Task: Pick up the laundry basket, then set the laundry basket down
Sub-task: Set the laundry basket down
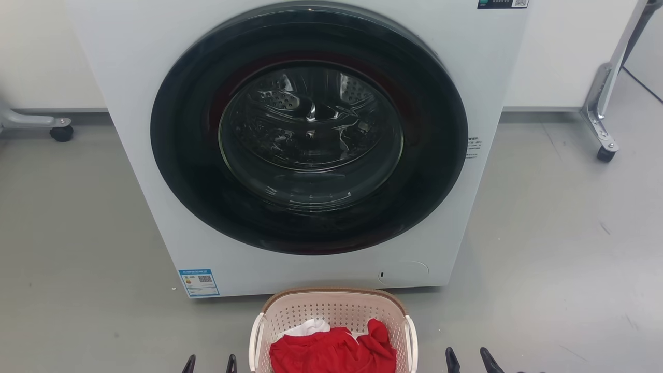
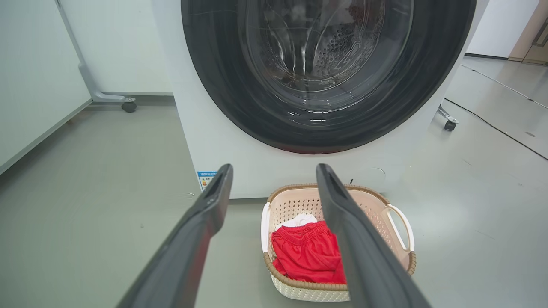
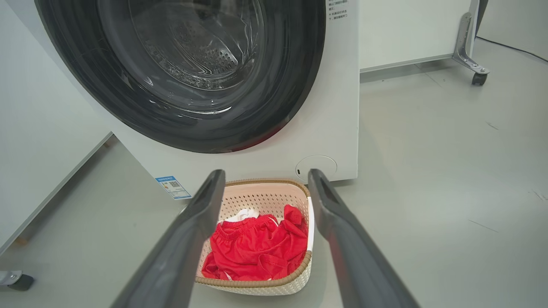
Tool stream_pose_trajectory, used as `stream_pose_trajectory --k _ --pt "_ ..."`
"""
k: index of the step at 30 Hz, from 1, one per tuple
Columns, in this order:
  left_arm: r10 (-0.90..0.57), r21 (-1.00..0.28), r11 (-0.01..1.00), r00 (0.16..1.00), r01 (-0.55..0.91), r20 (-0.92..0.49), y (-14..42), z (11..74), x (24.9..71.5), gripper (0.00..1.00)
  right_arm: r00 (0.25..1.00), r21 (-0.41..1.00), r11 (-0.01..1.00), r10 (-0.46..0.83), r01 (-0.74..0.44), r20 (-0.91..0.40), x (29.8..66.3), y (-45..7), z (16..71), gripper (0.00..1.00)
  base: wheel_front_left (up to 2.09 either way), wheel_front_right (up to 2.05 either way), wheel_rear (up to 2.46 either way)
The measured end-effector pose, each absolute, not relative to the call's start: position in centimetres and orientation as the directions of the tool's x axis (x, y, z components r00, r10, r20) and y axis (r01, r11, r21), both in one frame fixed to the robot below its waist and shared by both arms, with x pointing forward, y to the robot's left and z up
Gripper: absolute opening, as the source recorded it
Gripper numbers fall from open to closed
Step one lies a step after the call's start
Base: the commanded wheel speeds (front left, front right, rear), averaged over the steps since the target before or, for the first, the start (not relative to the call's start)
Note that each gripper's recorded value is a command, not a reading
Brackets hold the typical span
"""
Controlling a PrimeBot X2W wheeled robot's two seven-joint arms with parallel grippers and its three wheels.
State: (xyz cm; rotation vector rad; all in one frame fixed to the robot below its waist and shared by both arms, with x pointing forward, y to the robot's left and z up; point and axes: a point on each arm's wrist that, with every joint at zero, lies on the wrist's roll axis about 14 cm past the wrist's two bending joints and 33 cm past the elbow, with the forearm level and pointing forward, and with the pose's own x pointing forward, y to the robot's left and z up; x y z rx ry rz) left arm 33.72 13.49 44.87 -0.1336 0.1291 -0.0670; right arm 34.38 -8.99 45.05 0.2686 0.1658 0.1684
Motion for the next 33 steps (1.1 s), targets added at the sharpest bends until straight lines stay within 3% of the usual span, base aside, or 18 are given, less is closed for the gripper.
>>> stream_pose_trajectory --k 33 --pt "-0.053 -0.071 0.996 0.998 0.051 -0.026 13.6 47.6 33.8 1.00 0.994 0.194 0.976 0.104 -0.099 -0.017 33.6 -10.9 48.2 1.00 0.00 0.00 0.00"
